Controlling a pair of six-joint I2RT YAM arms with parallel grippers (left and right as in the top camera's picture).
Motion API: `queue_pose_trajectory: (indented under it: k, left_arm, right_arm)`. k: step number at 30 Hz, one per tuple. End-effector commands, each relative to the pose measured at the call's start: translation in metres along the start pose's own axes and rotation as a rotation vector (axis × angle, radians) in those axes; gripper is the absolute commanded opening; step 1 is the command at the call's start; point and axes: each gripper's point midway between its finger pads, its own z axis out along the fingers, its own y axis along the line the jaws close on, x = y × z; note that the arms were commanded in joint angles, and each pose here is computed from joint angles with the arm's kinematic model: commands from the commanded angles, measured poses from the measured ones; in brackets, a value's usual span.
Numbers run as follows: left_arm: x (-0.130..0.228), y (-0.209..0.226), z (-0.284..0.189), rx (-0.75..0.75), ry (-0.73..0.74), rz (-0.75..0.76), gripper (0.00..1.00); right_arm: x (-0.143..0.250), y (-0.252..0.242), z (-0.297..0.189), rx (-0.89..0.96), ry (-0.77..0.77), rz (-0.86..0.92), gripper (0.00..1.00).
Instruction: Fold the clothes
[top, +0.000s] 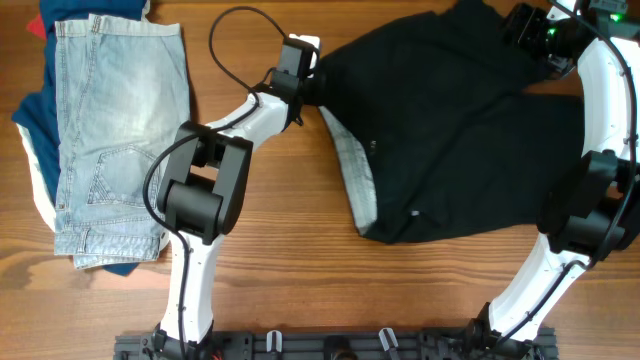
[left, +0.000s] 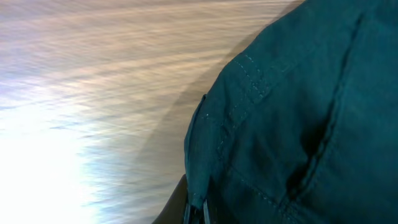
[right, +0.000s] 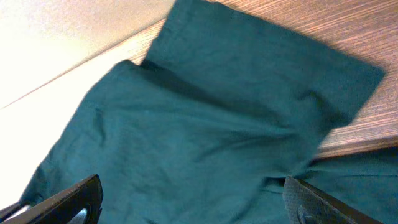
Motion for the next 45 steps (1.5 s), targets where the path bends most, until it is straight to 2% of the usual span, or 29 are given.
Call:
queue_pose_trajectory:
  k: [1,8,11,12,14,16,20,28,32,37,45]
  left_arm:
    - [-0.011,0.077,-0.006,-0.244,-0.018,0.109,0.04]
    - [-0.033,0.131,-0.013,-0.325,-0.085,0.134,0.04]
    - [-0.035,0.147,-0.016,-0.344,-0.095,0.111,0.12]
    - [-0.034,0.15,-0.016,-0.347,-0.091,0.103,0.18]
    - [-0.028,0.152,-0.016,-0.348,-0.066,0.097,0.52]
    - [-0.022,0.151,-0.017,-0.345,-0.042,0.05,1.0]
    - [-0.019,0.134,-0.03,-0.309,-0.004,-0.041,1.0]
    - [-0.027,0.049,-0.101,-0.131,0.095,-0.095,1.0]
    - [-0.021,0.012,-0.13,-0.093,0.139,-0.156,1.0]
    - [-0.003,-0.006,-0.135,-0.073,0.207,-0.217,1.0]
    - [0.004,-0.007,-0.137,-0.074,0.239,-0.219,1.0]
  right_arm:
    - [0.003,0.001,0.005,0.013,0.01,-0.02,0.93]
    - [0.0,0.006,0.01,0.098,-0.021,-0.129,0.93]
    - [-0.01,0.012,0.014,0.094,-0.063,-0.187,0.94]
    - [-0.014,0.013,0.015,0.09,-0.079,-0.2,0.94]
    - [-0.021,0.015,0.018,0.086,-0.108,-0.22,0.95]
    - [-0.026,0.016,0.022,0.084,-0.125,-0.25,0.95]
    - [-0.026,0.014,0.044,0.082,-0.131,-0.311,0.91]
    - [-0.004,-0.009,0.113,0.096,-0.074,-0.318,0.84]
    - [0.007,-0.012,0.139,0.061,-0.059,-0.287,0.73]
    - [0.015,-0.018,0.157,0.058,-0.049,-0.24,0.64]
    - [0.03,-0.034,0.173,0.108,-0.009,-0.203,0.62]
